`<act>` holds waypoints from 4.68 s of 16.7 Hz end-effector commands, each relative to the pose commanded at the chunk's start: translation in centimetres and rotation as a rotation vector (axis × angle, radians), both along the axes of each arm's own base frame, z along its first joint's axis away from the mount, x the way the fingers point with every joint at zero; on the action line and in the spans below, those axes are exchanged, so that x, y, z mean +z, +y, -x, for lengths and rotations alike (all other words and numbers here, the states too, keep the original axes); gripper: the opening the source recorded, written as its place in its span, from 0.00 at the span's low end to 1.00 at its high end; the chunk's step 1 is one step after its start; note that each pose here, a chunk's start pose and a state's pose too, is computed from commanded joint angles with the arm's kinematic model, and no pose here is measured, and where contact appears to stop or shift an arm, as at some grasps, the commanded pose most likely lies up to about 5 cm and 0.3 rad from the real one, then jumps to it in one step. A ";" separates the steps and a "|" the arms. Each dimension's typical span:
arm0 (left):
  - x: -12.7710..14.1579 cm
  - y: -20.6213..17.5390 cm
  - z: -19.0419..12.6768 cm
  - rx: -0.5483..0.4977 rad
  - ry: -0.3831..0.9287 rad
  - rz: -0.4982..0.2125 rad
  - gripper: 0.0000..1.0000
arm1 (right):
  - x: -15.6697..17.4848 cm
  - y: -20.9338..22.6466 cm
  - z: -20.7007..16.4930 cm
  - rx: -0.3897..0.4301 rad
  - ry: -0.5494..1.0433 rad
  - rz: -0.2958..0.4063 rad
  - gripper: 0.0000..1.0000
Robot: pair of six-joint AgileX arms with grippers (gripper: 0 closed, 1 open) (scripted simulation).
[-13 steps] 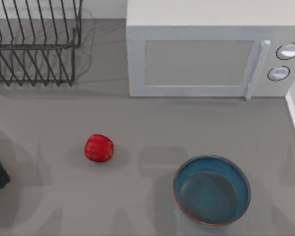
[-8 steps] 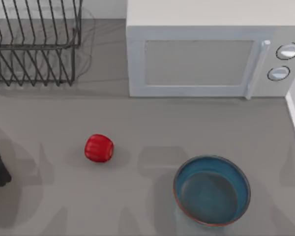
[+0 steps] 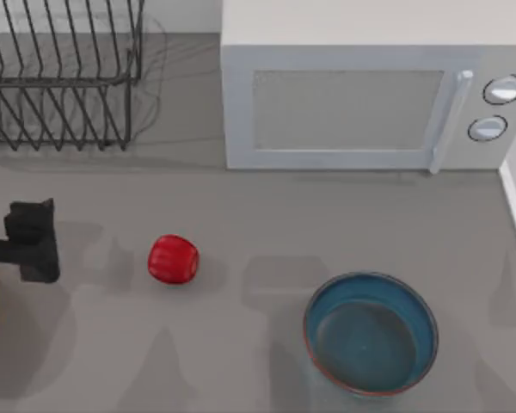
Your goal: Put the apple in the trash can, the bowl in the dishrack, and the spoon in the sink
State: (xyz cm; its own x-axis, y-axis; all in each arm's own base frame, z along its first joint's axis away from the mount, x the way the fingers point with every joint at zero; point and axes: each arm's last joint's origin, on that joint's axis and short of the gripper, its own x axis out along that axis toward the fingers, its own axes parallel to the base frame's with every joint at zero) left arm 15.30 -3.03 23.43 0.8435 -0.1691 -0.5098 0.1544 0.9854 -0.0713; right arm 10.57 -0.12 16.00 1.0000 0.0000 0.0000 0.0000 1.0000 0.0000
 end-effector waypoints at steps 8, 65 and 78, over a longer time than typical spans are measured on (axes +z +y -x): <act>-1.5 -7.6 -11.9 -0.119 0.640 -0.131 1.00 | 0.0 0.0 0.0 0.000 0.000 0.000 1.00; -4.1 -13.8 -17.1 -0.162 0.921 -0.275 0.00 | 0.0 0.0 0.0 0.000 0.000 0.000 1.00; -1.6 -10.7 -17.7 -0.283 0.906 -0.354 0.00 | 0.0 0.0 0.0 0.000 0.000 0.000 1.00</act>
State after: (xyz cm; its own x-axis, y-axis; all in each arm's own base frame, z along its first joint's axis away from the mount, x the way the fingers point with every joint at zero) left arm 33.00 -13.72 21.81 0.0667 -0.0174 -0.9976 0.4183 0.9082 0.0122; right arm 10.57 -0.12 16.00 1.0000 0.0000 0.0000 0.0000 1.0000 0.0000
